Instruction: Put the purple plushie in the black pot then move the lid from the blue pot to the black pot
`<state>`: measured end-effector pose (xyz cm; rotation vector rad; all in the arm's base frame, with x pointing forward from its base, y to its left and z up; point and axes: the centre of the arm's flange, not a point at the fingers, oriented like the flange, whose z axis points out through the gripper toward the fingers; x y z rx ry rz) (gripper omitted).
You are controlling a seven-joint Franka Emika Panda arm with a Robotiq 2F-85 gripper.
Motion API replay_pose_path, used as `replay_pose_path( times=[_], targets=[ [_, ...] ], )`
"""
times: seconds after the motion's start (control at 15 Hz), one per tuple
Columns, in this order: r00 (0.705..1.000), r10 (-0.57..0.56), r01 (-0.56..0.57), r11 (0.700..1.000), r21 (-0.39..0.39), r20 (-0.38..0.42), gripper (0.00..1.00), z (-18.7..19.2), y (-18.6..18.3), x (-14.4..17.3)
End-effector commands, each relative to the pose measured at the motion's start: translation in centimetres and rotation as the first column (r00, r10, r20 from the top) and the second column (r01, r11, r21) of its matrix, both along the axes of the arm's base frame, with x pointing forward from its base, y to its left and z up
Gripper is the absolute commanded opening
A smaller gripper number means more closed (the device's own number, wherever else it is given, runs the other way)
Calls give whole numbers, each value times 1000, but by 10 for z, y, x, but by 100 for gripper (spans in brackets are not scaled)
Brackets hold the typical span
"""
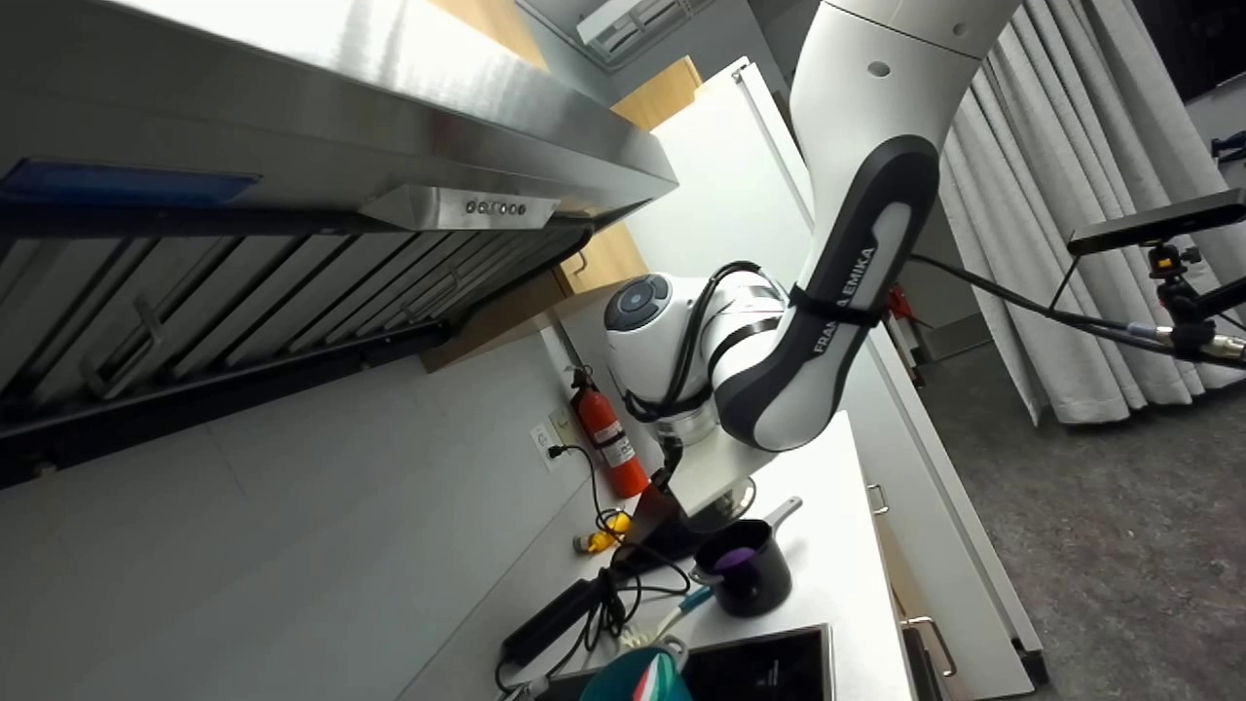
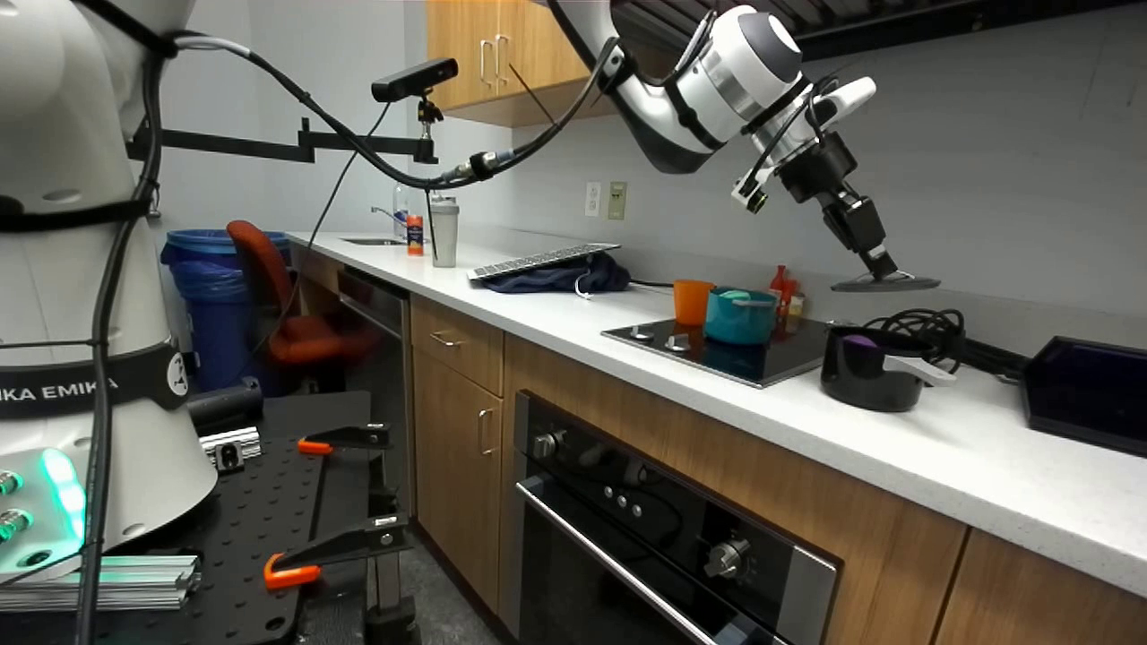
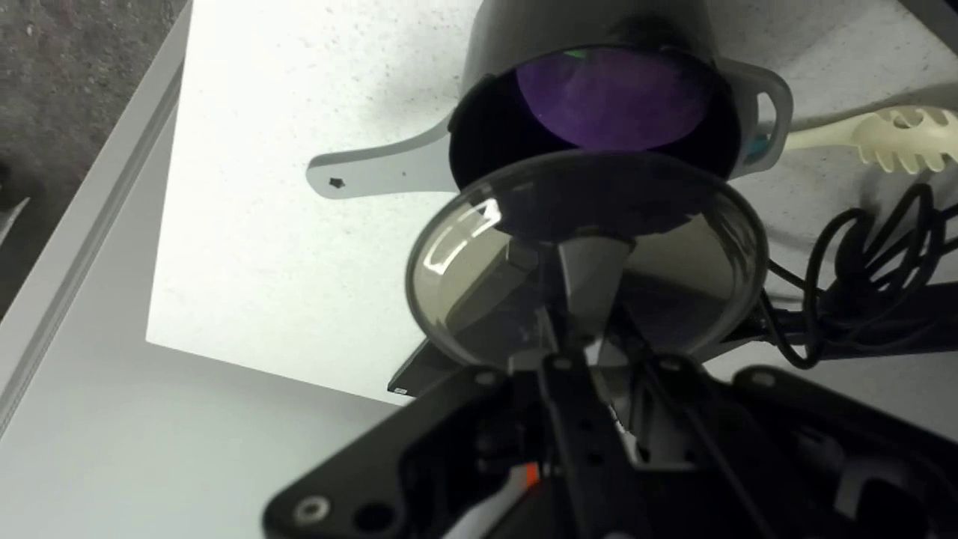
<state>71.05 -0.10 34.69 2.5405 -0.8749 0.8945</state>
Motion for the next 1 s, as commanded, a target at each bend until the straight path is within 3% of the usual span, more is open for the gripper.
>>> replay_pose_path(
  times=[0.0,0.93],
  targets=[
    [1000,-6,5,1000,19,12,3,-11,-4,-3],
    [999,14,-13,1000,23,-51,3,-46,6,7]
  ],
)
